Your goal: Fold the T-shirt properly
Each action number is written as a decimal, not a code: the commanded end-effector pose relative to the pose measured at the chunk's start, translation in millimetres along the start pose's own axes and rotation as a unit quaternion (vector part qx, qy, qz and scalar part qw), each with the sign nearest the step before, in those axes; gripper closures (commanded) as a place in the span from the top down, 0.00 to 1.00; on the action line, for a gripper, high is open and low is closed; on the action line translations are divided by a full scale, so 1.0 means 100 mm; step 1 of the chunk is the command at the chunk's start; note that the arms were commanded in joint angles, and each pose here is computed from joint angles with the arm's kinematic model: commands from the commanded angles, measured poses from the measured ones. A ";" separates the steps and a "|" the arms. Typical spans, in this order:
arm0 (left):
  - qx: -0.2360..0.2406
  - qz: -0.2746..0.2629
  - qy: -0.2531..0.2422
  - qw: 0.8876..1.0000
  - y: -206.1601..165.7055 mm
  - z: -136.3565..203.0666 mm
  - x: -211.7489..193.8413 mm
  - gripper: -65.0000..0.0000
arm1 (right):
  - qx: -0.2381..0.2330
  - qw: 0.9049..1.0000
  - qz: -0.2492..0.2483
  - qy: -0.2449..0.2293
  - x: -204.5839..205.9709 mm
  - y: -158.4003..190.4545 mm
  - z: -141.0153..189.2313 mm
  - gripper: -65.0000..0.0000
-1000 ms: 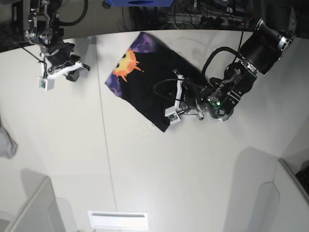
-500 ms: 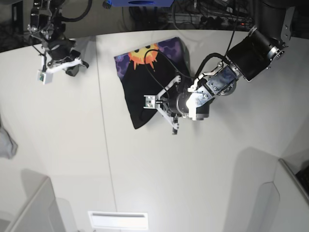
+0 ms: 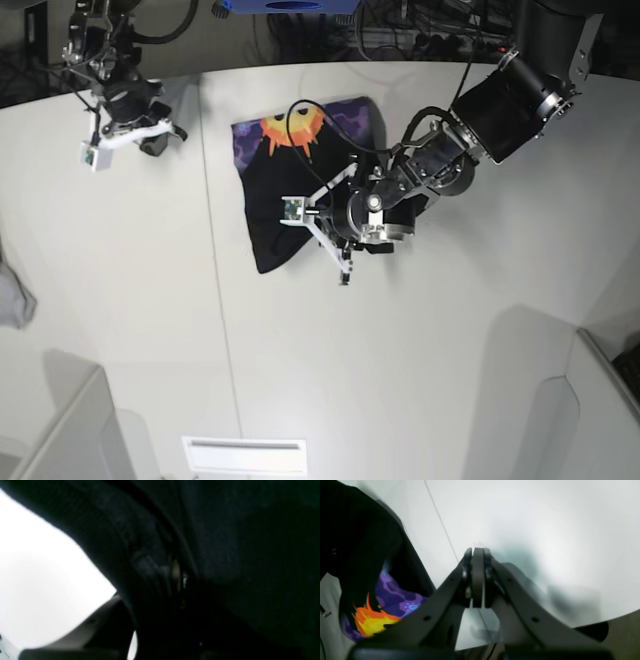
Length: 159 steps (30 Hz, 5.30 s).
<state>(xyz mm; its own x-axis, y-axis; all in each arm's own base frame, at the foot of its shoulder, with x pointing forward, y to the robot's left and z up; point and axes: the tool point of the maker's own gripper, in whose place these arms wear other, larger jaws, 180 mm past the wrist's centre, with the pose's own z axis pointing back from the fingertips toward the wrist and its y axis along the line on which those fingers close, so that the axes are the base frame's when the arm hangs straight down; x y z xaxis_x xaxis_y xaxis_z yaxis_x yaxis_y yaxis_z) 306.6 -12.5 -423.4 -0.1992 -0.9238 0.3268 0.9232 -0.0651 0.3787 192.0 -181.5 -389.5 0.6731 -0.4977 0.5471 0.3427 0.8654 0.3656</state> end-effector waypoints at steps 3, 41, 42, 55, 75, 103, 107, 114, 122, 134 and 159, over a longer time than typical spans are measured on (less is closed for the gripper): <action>0.000 -0.006 -0.016 1.000 0.05 0.02 0.05 0.00 | 0.004 1.000 0.004 -0.016 0.09 0.01 0.02 0.00; -0.021 -0.104 -0.067 0.992 0.09 0.00 0.37 0.00 | -0.011 1.000 -0.026 -0.013 -0.01 -0.07 0.06 0.00; -0.020 -0.104 -0.068 0.992 0.10 0.00 0.38 0.00 | -0.011 1.000 -0.026 -0.013 -0.01 -0.07 0.06 0.00; 0.000 -0.093 -0.071 0.993 0.29 0.06 0.39 0.57 | -0.011 1.000 -0.026 -0.011 -0.03 -0.07 0.06 0.00; 0.133 -0.001 -0.122 0.984 1.25 0.61 0.63 0.67 | -0.011 1.000 -0.023 -0.006 -0.06 -0.07 0.07 0.00; 0.152 0.330 -0.156 0.918 -0.98 1.42 -0.75 0.00 | -0.024 0.954 0.293 -0.062 -0.29 -0.04 0.36 0.00; 0.124 0.362 -0.154 0.911 -1.37 1.43 -0.78 0.00 | -0.017 0.943 0.330 -0.038 -0.44 -0.07 0.40 0.00; 0.072 0.424 -0.120 0.895 -2.08 1.46 -0.95 0.00 | -0.048 0.899 0.432 0.048 -0.88 -0.39 0.63 0.00; 0.027 0.501 -0.052 0.863 -2.86 1.56 -1.13 0.00 | -0.083 0.875 0.448 0.166 -1.40 -0.78 1.00 0.00; -0.031 0.638 -0.035 0.769 -3.88 1.09 -1.09 0.00 | -0.040 0.822 0.471 0.318 -2.31 -1.08 0.99 0.00; -0.120 0.673 0.091 0.724 -4.60 0.03 -1.24 0.00 | -0.008 0.847 0.330 0.416 -3.42 -1.84 0.01 0.00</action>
<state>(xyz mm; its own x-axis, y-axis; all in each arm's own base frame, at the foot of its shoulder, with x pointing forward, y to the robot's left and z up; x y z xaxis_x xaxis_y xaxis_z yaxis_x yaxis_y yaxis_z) -88.3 136.6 -636.9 0.9590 -0.2482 0.1366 0.2804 0.9003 -0.3328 -89.3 -164.4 -646.0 0.9539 0.2929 -0.0656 -0.2784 0.9452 0.1707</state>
